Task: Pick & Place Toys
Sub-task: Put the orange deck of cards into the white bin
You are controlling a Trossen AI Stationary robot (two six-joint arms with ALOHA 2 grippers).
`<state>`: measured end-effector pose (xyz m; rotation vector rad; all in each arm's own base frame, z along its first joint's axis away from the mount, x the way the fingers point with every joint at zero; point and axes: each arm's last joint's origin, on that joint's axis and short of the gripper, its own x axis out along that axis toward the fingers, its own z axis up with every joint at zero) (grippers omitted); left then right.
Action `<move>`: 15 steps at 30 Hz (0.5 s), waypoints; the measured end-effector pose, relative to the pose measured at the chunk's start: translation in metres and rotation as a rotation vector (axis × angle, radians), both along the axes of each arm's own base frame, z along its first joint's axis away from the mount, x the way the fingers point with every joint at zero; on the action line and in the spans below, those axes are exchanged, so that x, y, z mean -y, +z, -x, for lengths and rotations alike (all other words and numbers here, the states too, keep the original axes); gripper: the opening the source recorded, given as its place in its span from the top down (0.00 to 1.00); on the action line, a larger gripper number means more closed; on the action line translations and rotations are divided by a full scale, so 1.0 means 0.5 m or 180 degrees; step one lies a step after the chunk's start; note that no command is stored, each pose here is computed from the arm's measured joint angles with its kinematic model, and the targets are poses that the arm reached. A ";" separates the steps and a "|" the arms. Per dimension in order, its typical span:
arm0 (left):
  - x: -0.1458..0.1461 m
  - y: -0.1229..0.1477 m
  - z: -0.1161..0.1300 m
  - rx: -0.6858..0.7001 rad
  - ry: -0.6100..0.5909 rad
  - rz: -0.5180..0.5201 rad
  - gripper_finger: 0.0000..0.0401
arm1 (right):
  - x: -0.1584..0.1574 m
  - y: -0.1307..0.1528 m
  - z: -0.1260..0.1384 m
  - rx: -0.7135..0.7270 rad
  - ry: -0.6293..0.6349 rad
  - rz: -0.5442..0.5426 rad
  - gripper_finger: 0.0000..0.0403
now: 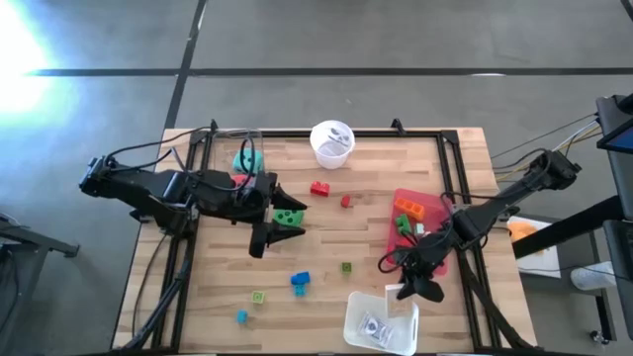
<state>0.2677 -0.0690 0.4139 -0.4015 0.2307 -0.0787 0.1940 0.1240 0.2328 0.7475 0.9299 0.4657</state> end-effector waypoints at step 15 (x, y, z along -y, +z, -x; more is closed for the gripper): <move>0.000 -0.008 -0.002 -0.0043 0.0016 0.0063 0.20 | -0.058 -0.043 -0.113 -0.0492 0.1271 0.0237 0.86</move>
